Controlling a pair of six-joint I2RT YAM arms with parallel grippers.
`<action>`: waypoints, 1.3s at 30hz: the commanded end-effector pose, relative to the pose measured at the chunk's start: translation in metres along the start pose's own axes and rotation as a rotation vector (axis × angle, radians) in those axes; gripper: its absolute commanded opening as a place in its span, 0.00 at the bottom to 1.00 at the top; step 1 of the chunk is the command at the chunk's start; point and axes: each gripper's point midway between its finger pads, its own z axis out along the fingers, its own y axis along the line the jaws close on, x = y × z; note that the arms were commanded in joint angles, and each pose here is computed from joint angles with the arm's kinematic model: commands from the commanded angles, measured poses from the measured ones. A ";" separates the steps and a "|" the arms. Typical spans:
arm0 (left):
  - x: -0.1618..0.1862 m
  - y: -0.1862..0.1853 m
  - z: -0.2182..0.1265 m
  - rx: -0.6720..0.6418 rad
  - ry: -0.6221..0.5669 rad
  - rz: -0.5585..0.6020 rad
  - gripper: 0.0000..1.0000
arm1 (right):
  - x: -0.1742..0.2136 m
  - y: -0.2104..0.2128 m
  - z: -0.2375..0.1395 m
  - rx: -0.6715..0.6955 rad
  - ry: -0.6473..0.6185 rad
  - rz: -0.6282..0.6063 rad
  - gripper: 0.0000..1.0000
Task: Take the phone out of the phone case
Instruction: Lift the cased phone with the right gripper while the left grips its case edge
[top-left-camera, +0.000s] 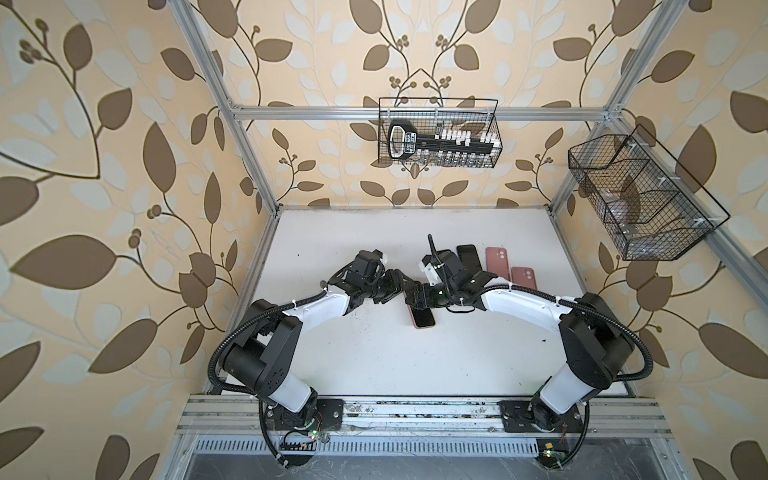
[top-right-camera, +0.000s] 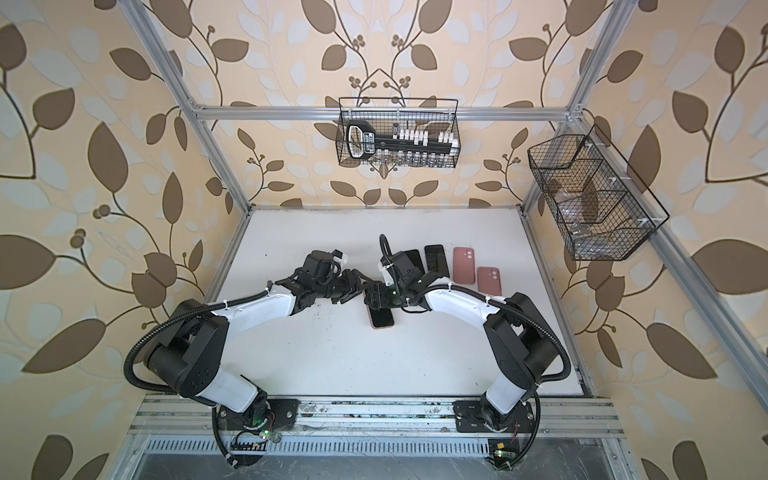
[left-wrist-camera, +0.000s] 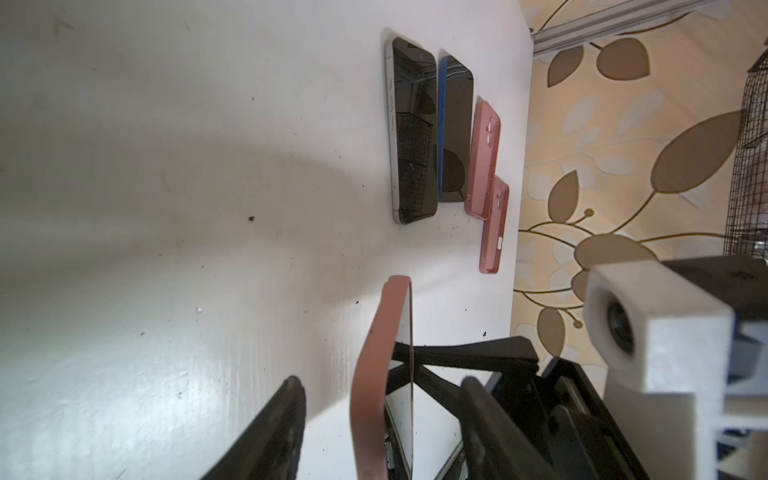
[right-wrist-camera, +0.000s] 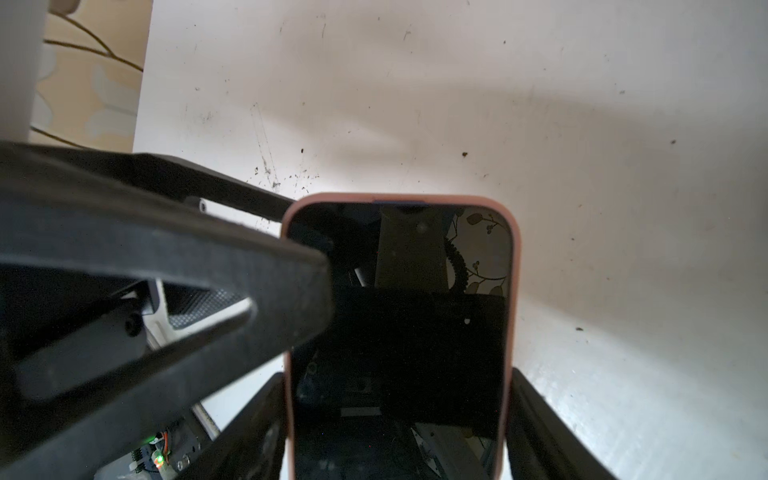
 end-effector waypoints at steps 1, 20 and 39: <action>-0.002 -0.022 0.000 0.065 -0.005 0.039 0.57 | -0.009 0.012 -0.011 -0.054 -0.045 -0.001 0.67; 0.008 -0.022 0.007 0.083 0.027 0.045 0.36 | -0.013 0.012 -0.015 -0.070 -0.062 0.011 0.67; 0.007 -0.024 0.008 0.082 0.021 0.047 0.06 | -0.014 0.009 -0.019 -0.074 -0.073 0.019 0.67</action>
